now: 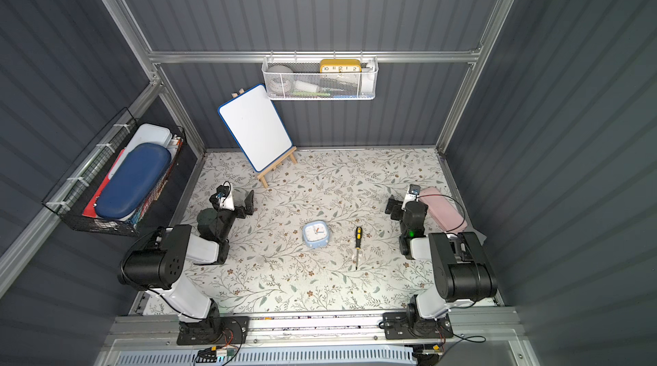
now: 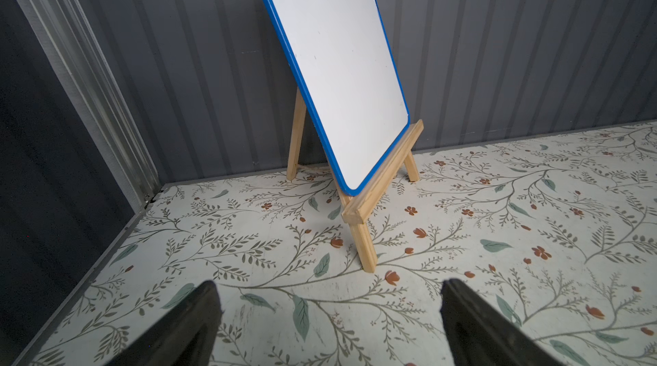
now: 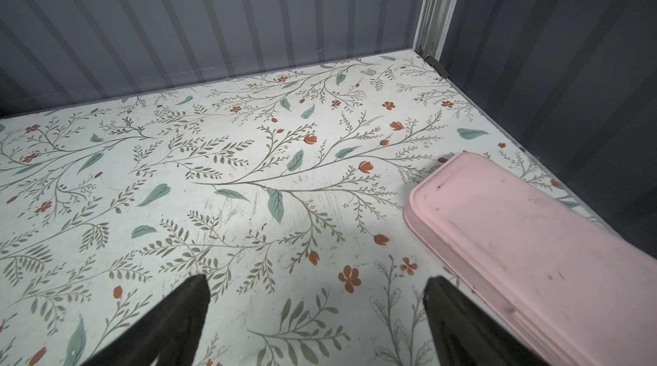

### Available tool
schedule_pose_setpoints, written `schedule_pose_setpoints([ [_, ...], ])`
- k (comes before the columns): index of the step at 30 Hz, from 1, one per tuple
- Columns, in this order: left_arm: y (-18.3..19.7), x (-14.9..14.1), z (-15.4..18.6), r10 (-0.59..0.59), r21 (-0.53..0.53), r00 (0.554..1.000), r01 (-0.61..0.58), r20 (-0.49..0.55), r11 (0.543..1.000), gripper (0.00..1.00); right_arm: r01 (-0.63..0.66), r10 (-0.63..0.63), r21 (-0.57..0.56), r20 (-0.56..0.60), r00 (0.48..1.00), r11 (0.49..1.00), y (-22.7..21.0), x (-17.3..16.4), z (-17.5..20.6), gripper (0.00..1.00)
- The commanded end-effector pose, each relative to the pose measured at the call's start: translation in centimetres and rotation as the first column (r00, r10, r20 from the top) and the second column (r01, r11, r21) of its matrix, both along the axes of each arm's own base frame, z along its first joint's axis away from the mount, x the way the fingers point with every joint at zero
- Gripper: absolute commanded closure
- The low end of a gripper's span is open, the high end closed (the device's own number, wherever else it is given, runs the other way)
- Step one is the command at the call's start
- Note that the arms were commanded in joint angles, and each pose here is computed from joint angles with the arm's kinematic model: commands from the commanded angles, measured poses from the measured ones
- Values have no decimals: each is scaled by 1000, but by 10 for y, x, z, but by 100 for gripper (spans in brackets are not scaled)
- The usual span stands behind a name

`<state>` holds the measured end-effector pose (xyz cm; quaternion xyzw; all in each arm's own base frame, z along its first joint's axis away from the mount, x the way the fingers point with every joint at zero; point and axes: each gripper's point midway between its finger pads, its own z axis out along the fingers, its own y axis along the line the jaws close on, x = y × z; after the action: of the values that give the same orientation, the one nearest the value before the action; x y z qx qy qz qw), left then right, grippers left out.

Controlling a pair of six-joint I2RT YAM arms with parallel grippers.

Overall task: Remove the battery from the alarm
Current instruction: Adjust the alarm at the center of the board.

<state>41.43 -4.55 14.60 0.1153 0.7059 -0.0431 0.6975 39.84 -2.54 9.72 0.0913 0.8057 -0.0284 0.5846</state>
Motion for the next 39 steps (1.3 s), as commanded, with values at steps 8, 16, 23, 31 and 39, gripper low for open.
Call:
schedule_pose_setpoints([
  [8, -10, 4, 108, 119, -26, 993, -119, -10, 993, 1, 52, -63, -164, -64, 996, 985, 21, -1, 48, 1],
  [16, -63, -22, 153, -142, -421, 956, 21, -258, 907, 1, -43, 170, 435, -258, 951, 900, 103, -1, 63, 1],
  [23, -112, -3, 132, -361, -461, 844, 157, -397, 873, 28, -302, 514, 549, -284, 810, 779, 184, -21, 65, 19],
  [31, -149, -9, 54, -336, -360, 680, 112, -652, 926, 38, -296, 633, 629, -414, 655, 718, 237, -65, 42, 18],
  [39, -173, 31, 6, -356, -362, 597, 117, -718, 925, 100, -48, 566, 741, -467, 679, 670, 254, -102, 15, 100],
])
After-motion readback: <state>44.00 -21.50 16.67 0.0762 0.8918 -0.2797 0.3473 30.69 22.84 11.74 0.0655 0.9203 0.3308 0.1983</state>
